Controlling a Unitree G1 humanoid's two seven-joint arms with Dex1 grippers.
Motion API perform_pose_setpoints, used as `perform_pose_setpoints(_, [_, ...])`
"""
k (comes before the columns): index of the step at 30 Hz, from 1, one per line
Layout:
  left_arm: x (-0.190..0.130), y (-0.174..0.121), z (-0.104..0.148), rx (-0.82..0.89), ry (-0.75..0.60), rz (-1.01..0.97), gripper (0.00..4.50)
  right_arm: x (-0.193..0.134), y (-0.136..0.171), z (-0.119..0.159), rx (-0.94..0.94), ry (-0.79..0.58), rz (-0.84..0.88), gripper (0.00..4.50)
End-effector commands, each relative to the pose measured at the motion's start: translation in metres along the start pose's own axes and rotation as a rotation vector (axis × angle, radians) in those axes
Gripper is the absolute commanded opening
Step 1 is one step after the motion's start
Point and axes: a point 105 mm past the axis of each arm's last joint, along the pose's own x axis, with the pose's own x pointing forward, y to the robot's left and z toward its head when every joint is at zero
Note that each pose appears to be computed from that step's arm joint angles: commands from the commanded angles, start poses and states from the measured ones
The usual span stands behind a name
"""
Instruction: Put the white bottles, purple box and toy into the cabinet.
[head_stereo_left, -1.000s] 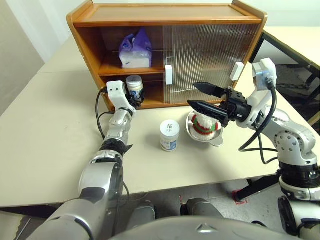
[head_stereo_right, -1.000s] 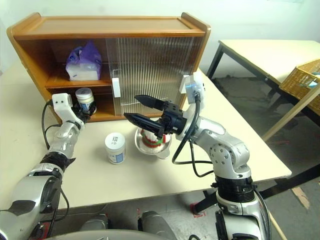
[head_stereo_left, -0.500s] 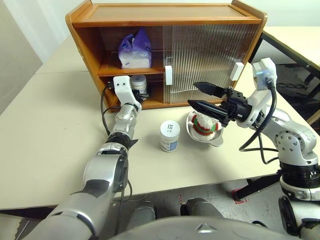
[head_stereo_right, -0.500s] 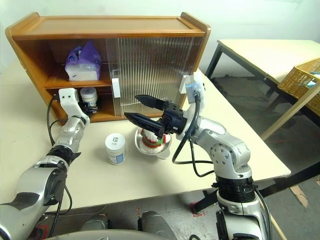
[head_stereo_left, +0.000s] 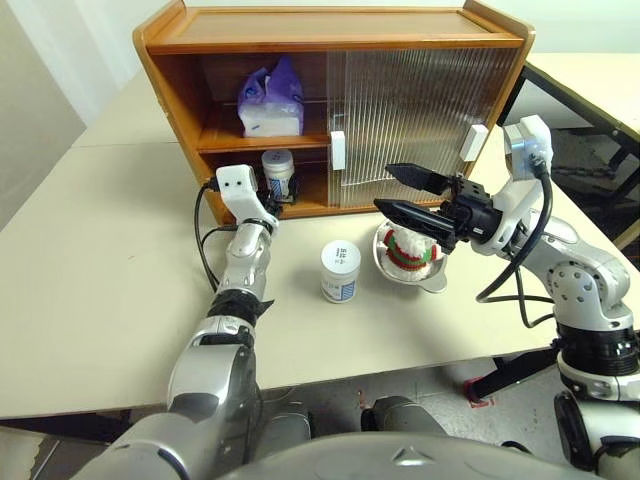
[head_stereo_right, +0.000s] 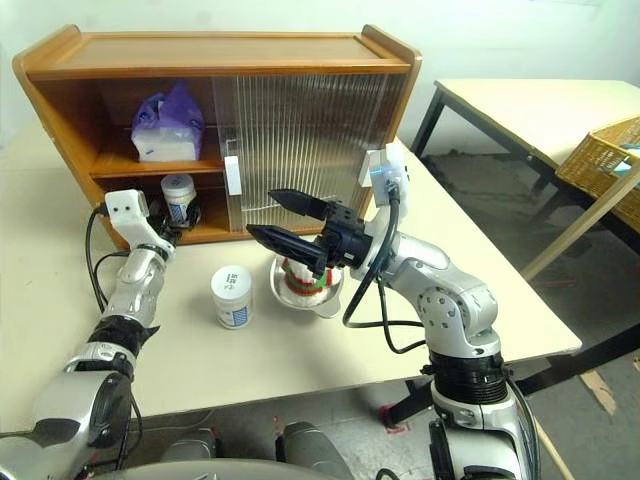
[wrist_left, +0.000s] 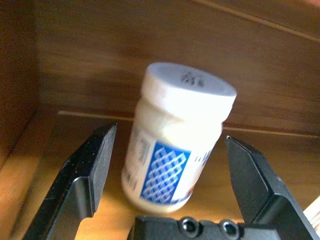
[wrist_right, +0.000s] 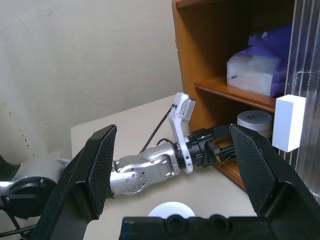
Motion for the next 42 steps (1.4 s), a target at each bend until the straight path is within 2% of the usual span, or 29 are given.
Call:
perform_pose_setpoints(1, [-0.005,0.003,0.003,0.010,-0.002,0.013,4.47,0.003,0.001,0.002,0.005,0.002,0.021,4.50])
perform_pose_setpoints(7, [-0.014,0.012,0.000,0.040,0.006,0.057,4.47,0.003,0.002,0.001,0.005,0.000,0.024,4.50])
perform_pose_setpoints(13, [-0.009,0.014,0.001,0.048,0.015,0.081,2.48,0.004,0.001,0.001,0.000,0.001,0.026,4.50])
perform_pose_setpoints(19, [-0.002,0.022,-0.004,0.069,0.043,0.118,0.25,0.003,0.001,0.003,-0.006,0.004,0.022,4.50])
perform_pose_setpoints(20, [-0.002,0.024,-0.005,0.075,0.050,0.124,0.03,0.002,0.001,0.003,-0.007,0.004,0.021,4.50])
perform_pose_setpoints(29, [0.010,0.034,-0.013,0.078,0.115,0.154,0.03,-0.001,0.002,0.005,-0.018,0.010,0.006,4.50])
perform_pose_setpoints(36, [0.020,0.026,-0.010,0.082,0.133,0.120,0.03,-0.002,0.003,0.006,-0.023,0.010,-0.001,4.50])
perform_pose_setpoints(42, [0.021,0.016,-0.016,0.074,0.166,0.088,0.03,-0.003,0.004,0.007,-0.029,0.009,-0.009,4.50])
